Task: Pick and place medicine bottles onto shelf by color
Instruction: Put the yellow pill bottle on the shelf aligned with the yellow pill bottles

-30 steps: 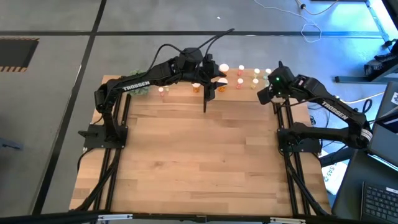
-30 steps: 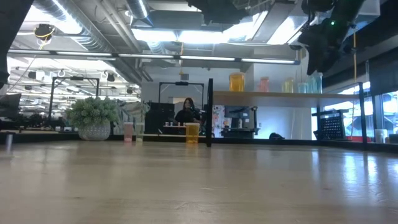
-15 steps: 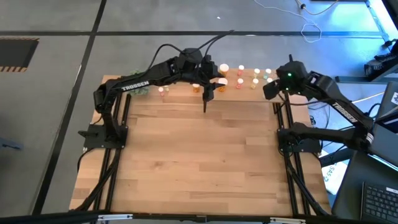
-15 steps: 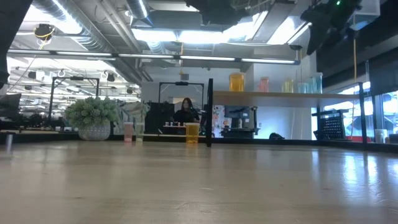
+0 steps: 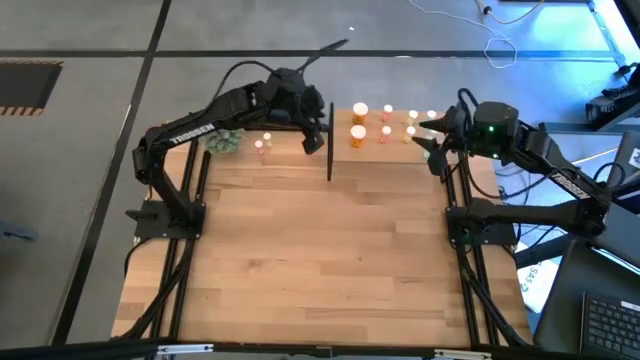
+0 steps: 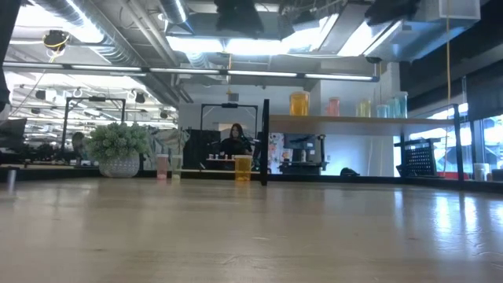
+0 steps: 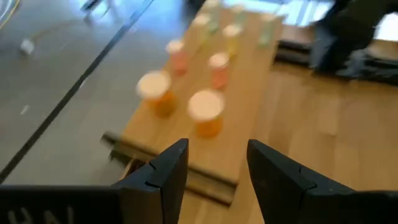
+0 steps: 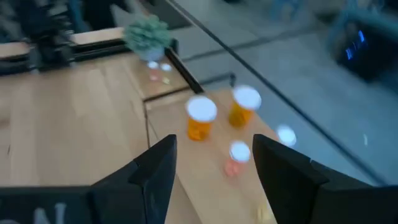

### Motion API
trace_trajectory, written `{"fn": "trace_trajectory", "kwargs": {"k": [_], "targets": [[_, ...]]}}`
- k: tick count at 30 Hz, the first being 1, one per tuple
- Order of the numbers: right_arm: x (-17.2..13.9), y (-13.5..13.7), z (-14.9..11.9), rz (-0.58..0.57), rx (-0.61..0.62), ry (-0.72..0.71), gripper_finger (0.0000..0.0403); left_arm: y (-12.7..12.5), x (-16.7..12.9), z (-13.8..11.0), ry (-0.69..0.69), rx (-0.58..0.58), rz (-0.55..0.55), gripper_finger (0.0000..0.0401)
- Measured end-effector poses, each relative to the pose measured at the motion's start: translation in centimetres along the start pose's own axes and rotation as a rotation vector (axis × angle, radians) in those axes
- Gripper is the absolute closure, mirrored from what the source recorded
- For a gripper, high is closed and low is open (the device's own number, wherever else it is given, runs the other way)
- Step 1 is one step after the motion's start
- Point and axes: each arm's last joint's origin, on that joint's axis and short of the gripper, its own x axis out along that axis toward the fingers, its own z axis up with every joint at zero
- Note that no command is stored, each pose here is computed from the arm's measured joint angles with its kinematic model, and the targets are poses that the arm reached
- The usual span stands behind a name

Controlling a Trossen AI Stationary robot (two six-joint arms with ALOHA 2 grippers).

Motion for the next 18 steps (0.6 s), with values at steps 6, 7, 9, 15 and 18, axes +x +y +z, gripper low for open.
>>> {"fn": "trace_trajectory", "kwargs": {"k": [6,7,9,15,18], "targets": [[0.5,1.2,0.7,0.071,-0.167,-0.054,0.0189,1.8,-1.2,-1.5,0.151,-0.134,0.115,0.0242],[0.6,1.4,0.8,0.088,-0.187,-0.067,0.0189,2.2,-1.4,-1.8,0.180,-0.160,0.129,0.0242],[0.7,1.8,1.1,0.149,-0.212,-0.091,0.0189,2.9,-1.5,-2.3,0.224,-0.214,0.153,0.0242],[1.2,2.9,1.7,0.329,-0.280,-0.169,0.0189,5.5,-2.0,-3.7,0.338,-0.328,0.232,0.0242],[1.7,3.4,1.8,0.385,-0.289,-0.162,0.0189,7.0,-2.0,-4.5,0.392,-0.377,0.278,0.0242]]}}
